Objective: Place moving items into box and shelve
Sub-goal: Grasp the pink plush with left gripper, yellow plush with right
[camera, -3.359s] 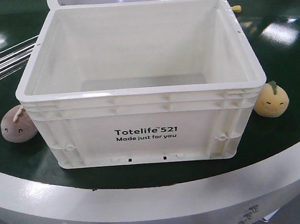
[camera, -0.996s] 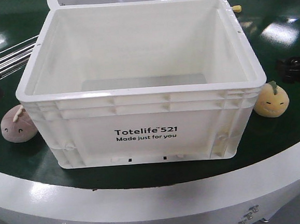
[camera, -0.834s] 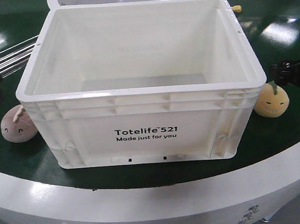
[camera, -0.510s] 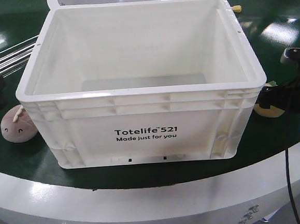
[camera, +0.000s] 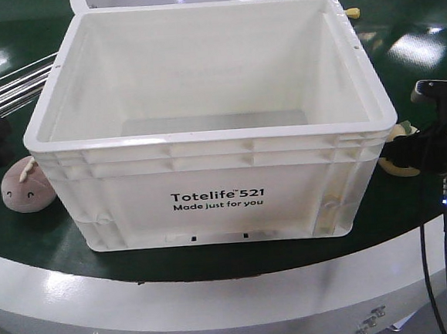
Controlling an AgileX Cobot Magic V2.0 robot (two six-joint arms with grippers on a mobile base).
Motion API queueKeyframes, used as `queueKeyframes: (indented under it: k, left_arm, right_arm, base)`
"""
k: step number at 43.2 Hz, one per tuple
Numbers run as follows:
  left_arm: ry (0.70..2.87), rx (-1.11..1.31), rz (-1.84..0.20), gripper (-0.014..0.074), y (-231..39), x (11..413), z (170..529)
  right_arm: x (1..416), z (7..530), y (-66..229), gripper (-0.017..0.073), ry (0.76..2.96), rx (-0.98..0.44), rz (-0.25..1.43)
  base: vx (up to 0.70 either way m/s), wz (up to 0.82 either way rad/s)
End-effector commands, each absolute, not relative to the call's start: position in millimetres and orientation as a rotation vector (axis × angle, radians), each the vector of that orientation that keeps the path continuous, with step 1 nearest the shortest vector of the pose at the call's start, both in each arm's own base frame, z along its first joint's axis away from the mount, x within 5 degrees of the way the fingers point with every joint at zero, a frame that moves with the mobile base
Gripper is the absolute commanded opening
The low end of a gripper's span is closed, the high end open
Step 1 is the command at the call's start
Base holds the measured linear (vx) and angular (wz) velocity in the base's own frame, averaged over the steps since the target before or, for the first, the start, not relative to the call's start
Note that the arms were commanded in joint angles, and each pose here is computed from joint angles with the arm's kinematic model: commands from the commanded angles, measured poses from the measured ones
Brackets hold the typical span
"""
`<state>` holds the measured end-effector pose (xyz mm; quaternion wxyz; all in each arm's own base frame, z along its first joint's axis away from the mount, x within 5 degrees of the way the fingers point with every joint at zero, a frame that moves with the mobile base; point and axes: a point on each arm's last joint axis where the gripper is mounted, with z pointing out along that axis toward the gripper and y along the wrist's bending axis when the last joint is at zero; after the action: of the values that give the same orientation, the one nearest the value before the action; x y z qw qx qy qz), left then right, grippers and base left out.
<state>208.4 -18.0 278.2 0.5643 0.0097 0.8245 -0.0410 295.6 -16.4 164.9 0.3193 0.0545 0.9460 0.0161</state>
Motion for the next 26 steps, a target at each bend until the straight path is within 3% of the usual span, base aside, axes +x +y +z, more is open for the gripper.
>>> queueKeyframes:
  k: [1, 6, 16, 26]
  left_arm:
    - [1.824, 0.007, -0.085, 0.0593, -17, 212, 299]
    - [1.837, 0.009, -0.088, 0.0593, -17, 211, 298]
    - [1.872, 0.012, -0.095, 0.0593, -13, 226, 325]
    - [1.961, -0.039, -0.07, 0.0593, 1, 251, 325]
  right_arm:
    - [304, 184, -20, 0.0154, 2.375, 0.137, 0.012]
    - [304, 184, -20, -0.0015, 2.378, 0.138, 0.013]
    - [304, 184, -20, -0.0008, 2.378, 0.138, 0.013]
    - [304, 184, -20, -0.0007, 2.378, 0.138, 0.013]
  base:
    - [0.0, 0.0]
    - [0.0, 0.0]
    - [0.0, 0.0]
    - [0.0, 0.0]
